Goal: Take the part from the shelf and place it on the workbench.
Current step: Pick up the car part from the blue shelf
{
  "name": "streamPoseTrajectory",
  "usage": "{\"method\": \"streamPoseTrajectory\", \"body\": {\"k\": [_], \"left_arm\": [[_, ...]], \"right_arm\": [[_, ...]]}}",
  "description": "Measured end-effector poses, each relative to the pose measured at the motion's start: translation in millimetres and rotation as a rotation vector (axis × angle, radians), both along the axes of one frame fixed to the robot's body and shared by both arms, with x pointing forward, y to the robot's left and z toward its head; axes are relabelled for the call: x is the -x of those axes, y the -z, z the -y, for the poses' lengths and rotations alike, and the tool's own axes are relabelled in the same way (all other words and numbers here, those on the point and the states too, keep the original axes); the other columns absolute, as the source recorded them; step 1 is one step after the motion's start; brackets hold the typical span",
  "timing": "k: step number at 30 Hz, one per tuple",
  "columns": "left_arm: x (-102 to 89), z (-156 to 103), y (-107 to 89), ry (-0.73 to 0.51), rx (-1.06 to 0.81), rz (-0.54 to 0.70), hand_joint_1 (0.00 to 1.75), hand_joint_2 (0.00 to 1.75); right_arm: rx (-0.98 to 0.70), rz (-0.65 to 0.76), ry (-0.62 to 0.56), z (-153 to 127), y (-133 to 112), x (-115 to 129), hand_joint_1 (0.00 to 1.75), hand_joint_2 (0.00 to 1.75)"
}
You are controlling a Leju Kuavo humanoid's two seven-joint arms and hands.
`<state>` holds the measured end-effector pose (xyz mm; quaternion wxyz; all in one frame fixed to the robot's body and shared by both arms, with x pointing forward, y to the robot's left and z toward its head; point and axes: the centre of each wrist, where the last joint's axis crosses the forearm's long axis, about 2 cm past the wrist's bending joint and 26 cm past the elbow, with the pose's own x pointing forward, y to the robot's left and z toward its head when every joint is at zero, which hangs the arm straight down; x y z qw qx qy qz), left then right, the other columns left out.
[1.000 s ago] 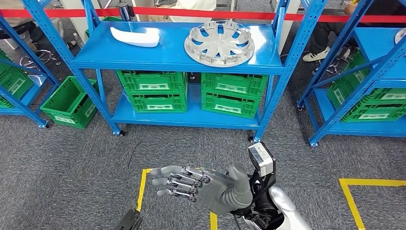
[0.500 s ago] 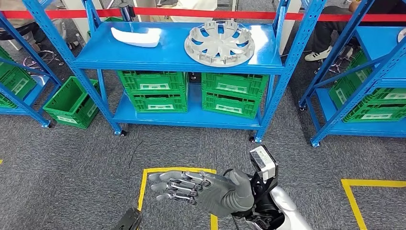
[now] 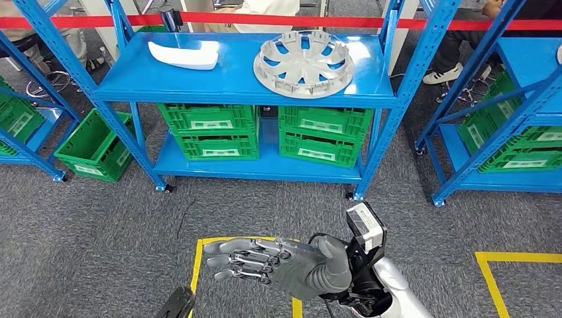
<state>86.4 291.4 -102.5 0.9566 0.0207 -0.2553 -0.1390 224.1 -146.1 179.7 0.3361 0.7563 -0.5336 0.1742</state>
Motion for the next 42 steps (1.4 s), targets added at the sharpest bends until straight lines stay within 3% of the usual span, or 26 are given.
{"method": "streamPoseTrajectory", "body": {"k": [12, 18, 28, 33, 42], "left_arm": [[2.6, 4, 0.5, 0.003, 0.006, -0.005, 0.00, 0.00], [-4.9, 4, -1.0, 0.001, 0.007, 0.010, 0.00, 0.00], [11.2, 0, 2.4, 0.004, -0.005, -0.027, 0.00, 0.00], [1.7, 1, 0.5, 0.008, -0.001, -0.008, 0.00, 0.00], [1.5, 6, 0.5, 0.008, 0.006, -0.007, 0.00, 0.00]], "right_arm": [[0.013, -0.008, 0.000, 3, 5, 0, 0.00, 0.00], [0.004, 0.001, -0.003, 1, 2, -1, 0.00, 0.00], [0.008, -0.008, -0.007, 1, 5, 1, 0.00, 0.00], [-0.004, 0.006, -0.011, -1, 1, -1, 0.00, 0.00], [0.004, 0.001, -0.011, 2, 4, 0, 0.00, 0.00]]}}
